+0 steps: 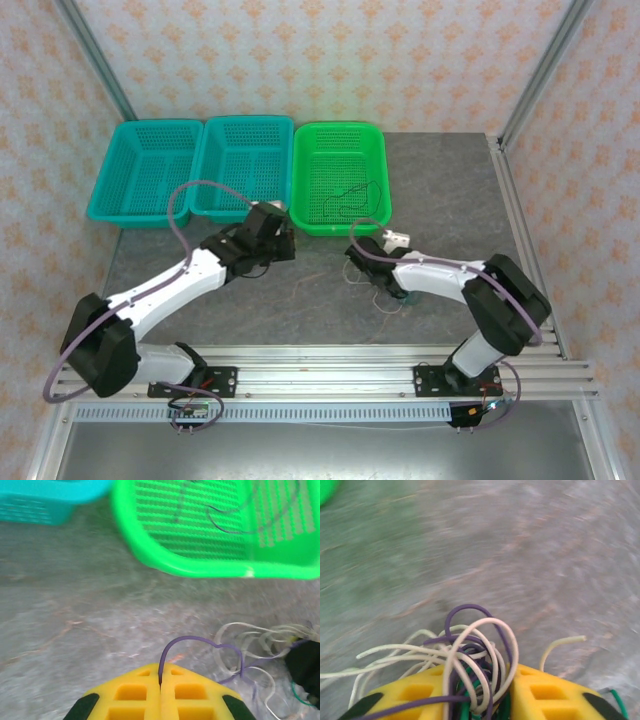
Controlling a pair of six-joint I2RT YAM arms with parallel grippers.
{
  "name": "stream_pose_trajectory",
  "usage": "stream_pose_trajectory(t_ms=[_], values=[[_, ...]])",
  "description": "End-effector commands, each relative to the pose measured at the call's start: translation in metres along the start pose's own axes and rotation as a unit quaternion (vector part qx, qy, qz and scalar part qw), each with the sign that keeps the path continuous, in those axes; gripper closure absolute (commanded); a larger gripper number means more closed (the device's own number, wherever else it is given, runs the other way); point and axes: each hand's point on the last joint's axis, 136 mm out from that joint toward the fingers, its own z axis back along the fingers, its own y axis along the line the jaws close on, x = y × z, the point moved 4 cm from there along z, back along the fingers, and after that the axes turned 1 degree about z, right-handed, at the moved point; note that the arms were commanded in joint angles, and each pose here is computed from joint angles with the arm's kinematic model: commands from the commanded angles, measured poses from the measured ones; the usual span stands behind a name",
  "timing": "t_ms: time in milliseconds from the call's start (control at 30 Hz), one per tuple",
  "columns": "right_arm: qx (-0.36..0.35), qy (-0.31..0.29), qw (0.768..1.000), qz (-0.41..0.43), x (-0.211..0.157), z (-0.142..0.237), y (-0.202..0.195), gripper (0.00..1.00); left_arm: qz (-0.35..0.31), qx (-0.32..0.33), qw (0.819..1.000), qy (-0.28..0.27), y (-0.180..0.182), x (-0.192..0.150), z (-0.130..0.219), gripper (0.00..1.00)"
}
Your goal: Untangle the cables
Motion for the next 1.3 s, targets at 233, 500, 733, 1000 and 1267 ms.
stream_pose_trajectory(t_ms=[233, 500, 733, 1000, 1267], values=[[-0.013, 0.022, 0.967, -0.254, 0.005, -0.004, -0.100, 0.77, 0.035, 0.098, 0.994, 0.023, 0.061, -0.028, 0.005, 1.00], [-0.024, 0.013, 0.917, -0.398, 0.009, 0.000, -0.165, 0.71, 0.095, 0.124, 0.987, 0.028, 0.093, -0.030, 0.011, 1.00], [-0.004, 0.036, 0.903, -0.427, 0.008, -0.012, -0.176, 0.67, 0.143, 0.115, 0.982, 0.039, 0.117, -0.044, 0.012, 1.00], [0.124, 0.045, 0.912, -0.388, 0.029, -0.012, -0.141, 0.74, 0.132, 0.038, 0.990, 0.032, 0.096, -0.037, 0.012, 1.00], [0.269, 0.024, 0.923, -0.273, 0.052, 0.019, -0.082, 0.38, -0.030, -0.182, 0.982, -0.041, -0.010, 0.015, 0.078, 1.00]])
